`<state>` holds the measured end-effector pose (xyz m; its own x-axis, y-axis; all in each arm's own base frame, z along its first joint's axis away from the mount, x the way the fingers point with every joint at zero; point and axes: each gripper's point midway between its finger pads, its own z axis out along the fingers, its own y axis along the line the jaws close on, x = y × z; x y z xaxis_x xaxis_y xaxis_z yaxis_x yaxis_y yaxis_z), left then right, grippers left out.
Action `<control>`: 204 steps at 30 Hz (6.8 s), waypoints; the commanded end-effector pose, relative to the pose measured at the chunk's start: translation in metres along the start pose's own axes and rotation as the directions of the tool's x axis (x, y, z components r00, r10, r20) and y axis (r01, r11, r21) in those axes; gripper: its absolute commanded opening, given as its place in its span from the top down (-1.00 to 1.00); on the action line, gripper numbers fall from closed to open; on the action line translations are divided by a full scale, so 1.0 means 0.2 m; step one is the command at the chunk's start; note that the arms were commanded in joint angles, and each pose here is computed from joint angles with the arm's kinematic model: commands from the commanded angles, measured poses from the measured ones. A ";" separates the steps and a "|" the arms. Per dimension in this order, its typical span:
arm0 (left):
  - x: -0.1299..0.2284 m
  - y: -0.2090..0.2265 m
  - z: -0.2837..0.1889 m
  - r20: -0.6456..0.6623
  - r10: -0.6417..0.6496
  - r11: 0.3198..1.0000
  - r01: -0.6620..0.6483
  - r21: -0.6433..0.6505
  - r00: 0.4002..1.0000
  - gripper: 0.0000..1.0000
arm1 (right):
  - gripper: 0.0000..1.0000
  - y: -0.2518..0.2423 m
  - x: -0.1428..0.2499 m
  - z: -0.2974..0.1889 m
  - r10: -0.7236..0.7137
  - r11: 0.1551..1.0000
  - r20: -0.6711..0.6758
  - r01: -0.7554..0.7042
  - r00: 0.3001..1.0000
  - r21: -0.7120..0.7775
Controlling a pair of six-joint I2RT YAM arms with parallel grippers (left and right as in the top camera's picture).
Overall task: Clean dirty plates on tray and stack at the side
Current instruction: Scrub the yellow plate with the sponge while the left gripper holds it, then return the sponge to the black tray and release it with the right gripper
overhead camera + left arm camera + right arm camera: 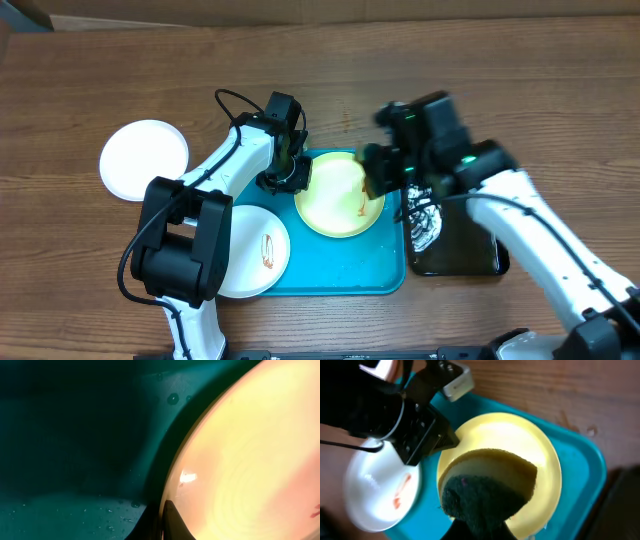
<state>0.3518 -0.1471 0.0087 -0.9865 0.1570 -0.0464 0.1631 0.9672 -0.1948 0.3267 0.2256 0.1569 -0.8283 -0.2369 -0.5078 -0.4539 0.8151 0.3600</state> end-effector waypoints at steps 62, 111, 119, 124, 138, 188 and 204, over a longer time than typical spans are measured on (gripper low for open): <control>-0.01 0.03 0.02 -0.005 0.025 0.999 -0.025 -0.030 1.000 0.92 | 0.44 -0.32 0.28 0.57 -0.401 0.871 -0.262 0.454 0.878 0.189; -0.01 0.03 0.02 -0.004 0.021 0.999 -0.021 -0.030 1.000 0.92 | 0.93 0.09 0.20 0.38 0.238 0.927 -0.276 -0.302 0.931 -0.220; -0.01 0.03 0.02 -0.004 0.021 0.999 -0.021 -0.030 1.000 0.92 | 0.93 0.12 0.33 0.43 0.244 0.907 -0.322 -0.332 0.915 -0.257; -0.01 0.03 0.02 -0.004 0.021 0.999 -0.021 -0.030 1.000 0.92 | 0.93 0.09 0.40 0.48 0.240 0.909 -0.302 -0.323 0.923 -0.264; -0.01 0.03 0.02 -0.006 0.021 0.999 -0.021 -0.031 1.000 0.92 | 0.93 -0.23 0.48 0.49 0.275 0.951 -0.256 -0.302 0.927 -0.071; 0.00 0.04 0.02 -0.013 0.020 0.999 -0.020 -0.032 1.000 0.91 | -0.42 -0.78 0.91 -0.05 0.651 0.662 -0.250 -0.375 0.717 0.649; 0.00 0.04 0.02 -0.013 0.020 0.999 -0.021 -0.032 1.000 0.87 | -0.25 -0.74 0.94 0.00 0.653 0.688 -0.271 -0.404 0.707 0.603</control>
<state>0.3506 -0.1453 0.0084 -0.9822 0.1823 -0.0453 0.1876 0.9646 -0.1852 0.2277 0.0591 0.0006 -0.9656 0.2281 0.1250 0.2264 0.9736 -0.0277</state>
